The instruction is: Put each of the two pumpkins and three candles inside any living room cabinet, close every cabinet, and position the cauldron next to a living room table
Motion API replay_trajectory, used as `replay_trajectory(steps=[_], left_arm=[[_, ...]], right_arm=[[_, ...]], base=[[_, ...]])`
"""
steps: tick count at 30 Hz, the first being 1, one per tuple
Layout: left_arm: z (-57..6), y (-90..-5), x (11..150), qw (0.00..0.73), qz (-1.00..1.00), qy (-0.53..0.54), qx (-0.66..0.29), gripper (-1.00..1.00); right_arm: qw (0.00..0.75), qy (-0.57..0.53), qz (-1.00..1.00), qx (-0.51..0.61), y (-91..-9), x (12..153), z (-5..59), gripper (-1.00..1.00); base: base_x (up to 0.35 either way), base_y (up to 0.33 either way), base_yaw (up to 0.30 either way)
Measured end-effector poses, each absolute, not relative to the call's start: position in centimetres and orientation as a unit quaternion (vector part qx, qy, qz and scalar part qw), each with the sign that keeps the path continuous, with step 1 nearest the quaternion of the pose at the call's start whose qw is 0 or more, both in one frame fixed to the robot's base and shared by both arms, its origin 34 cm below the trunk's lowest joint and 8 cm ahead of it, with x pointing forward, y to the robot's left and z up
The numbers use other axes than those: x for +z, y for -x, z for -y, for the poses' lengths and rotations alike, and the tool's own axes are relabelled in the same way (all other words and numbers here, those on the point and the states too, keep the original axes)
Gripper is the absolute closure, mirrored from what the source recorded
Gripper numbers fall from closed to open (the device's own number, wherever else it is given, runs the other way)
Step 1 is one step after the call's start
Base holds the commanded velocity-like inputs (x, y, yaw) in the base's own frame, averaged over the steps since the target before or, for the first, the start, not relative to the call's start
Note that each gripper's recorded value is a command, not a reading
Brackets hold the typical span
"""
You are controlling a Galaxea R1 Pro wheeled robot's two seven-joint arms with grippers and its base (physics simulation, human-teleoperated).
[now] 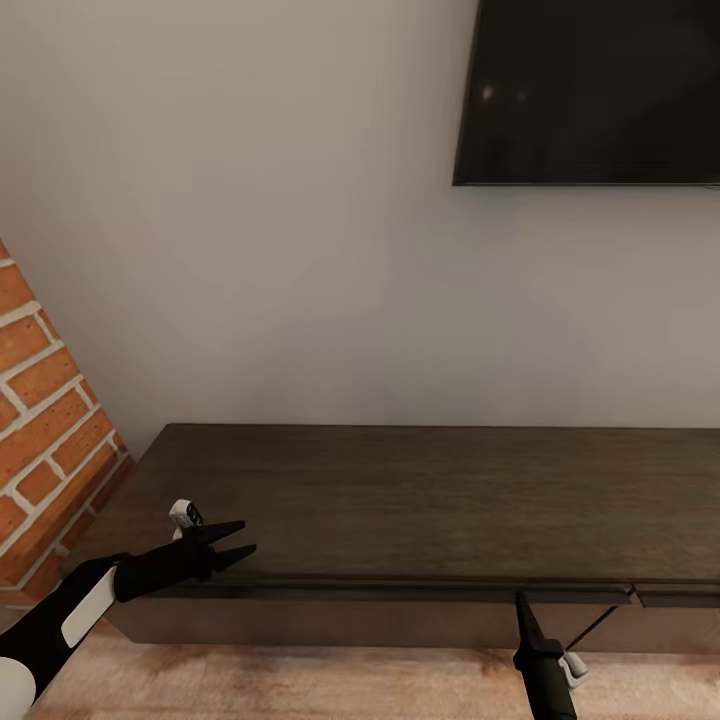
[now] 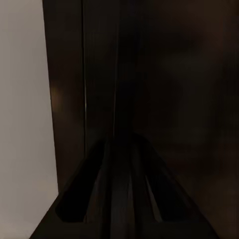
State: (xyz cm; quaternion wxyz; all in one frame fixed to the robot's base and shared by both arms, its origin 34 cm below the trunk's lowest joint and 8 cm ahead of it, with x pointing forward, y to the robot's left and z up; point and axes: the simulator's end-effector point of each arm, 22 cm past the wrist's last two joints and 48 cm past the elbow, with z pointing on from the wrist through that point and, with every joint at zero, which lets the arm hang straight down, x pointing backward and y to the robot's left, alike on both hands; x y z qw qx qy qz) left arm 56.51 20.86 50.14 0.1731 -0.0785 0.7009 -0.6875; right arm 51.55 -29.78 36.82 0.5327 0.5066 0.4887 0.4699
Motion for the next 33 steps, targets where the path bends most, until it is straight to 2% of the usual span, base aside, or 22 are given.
replay_trajectory(steps=[17,33], left_arm=[[-20.86,-56.52,50.12,0.173,-0.701,0.079,-0.687,-1.00],[-20.56,-56.52,50.10,0.173,-0.700,0.078,-0.689,-1.00]], right_arm=[[0.532,-0.507,-0.489,0.470,-51.58,36.79,29.78,1.00],[0.531,-0.507,-0.489,0.471,-51.58,36.76,29.67,1.00]], base=[[-0.020,0.000,0.000],[-0.310,0.000,0.000]])
